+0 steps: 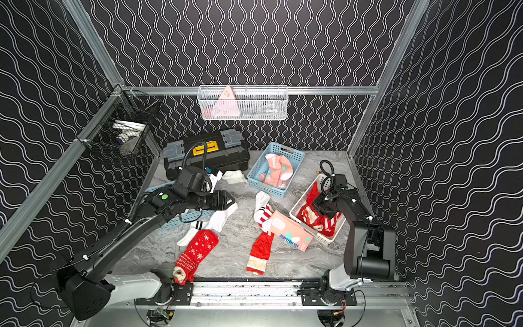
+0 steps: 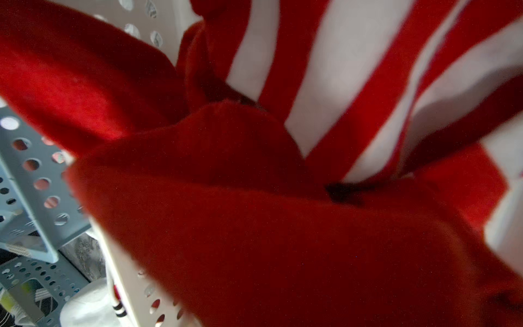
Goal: Sort the socks into the basket by color
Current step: Place the sock in the bin, then pick up the sock at the center of the board, then place the sock in the bin.
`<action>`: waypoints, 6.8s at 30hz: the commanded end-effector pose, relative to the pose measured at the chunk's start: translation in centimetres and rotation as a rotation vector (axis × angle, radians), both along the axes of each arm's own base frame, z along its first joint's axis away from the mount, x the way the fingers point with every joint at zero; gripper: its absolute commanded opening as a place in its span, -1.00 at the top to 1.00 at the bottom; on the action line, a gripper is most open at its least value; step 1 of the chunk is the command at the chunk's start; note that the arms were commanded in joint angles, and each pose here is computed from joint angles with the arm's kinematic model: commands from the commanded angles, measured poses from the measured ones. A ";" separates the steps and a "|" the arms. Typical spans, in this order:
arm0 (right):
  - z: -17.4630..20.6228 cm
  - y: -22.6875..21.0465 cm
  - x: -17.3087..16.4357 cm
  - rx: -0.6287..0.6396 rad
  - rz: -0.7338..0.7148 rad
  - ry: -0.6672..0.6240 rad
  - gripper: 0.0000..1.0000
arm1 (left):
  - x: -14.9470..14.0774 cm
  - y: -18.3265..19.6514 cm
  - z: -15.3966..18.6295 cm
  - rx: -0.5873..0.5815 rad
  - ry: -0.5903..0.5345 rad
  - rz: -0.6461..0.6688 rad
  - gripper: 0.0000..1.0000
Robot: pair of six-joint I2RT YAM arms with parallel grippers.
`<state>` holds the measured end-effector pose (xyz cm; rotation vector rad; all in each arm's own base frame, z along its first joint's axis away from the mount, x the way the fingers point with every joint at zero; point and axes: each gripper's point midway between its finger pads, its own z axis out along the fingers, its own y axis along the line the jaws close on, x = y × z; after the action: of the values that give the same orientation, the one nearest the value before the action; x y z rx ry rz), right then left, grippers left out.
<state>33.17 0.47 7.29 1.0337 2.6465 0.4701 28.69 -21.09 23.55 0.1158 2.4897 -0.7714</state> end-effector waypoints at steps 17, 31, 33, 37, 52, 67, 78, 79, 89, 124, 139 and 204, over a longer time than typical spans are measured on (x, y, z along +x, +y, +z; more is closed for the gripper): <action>5.8 0.1 0.8 -0.035 0.036 -0.124 -0.29 | -0.3 1.0 -3.8 0.090 0.084 0.013 -0.37; 13.1 5.0 -0.1 -0.092 0.247 -0.235 -1.00 | -3.8 7.0 -9.6 0.336 0.314 0.257 -0.37; 13.5 6.0 -0.6 -0.092 0.290 -0.235 -1.00 | -4.7 8.2 -10.3 0.364 0.335 0.303 -0.37; 13.6 7.9 -1.1 -0.062 0.359 -0.234 -1.00 | -5.8 9.7 -11.6 0.409 0.361 0.358 -0.38; 12.6 10.3 -1.6 0.013 0.435 -0.222 -1.00 | -4.8 10.7 -16.9 0.524 0.351 0.358 -0.36; 12.5 10.9 -1.5 0.033 0.449 -0.223 -1.00 | -4.1 9.2 -19.1 0.504 0.362 0.294 0.86; 12.5 11.5 -1.2 0.045 0.469 -0.221 -1.00 | -2.4 4.7 -12.5 0.426 0.228 0.192 1.00; 12.5 11.7 -1.1 0.049 0.473 -0.220 -1.00 | -2.4 4.3 -11.9 0.416 0.219 0.179 1.00; 13.3 13.3 -1.1 0.108 0.519 -0.250 -1.00 | -0.6 -0.1 -5.6 0.199 0.073 0.095 1.00; 20.5 23.8 -3.9 0.751 0.797 -0.443 -0.91 | 4.3 -10.1 13.6 -0.404 -0.235 -0.063 1.00; 21.1 26.4 -3.9 0.885 0.836 -0.450 0.01 | 5.2 -12.8 15.3 -0.586 -0.243 -0.099 1.00; 17.3 4.0 0.0 0.002 0.144 -0.374 1.00 | 4.6 -7.9 4.9 -0.237 -0.094 -0.057 -0.33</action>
<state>33.86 5.97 26.07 0.5832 2.3597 0.7101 33.71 -29.85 29.15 0.1011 2.2734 -1.1023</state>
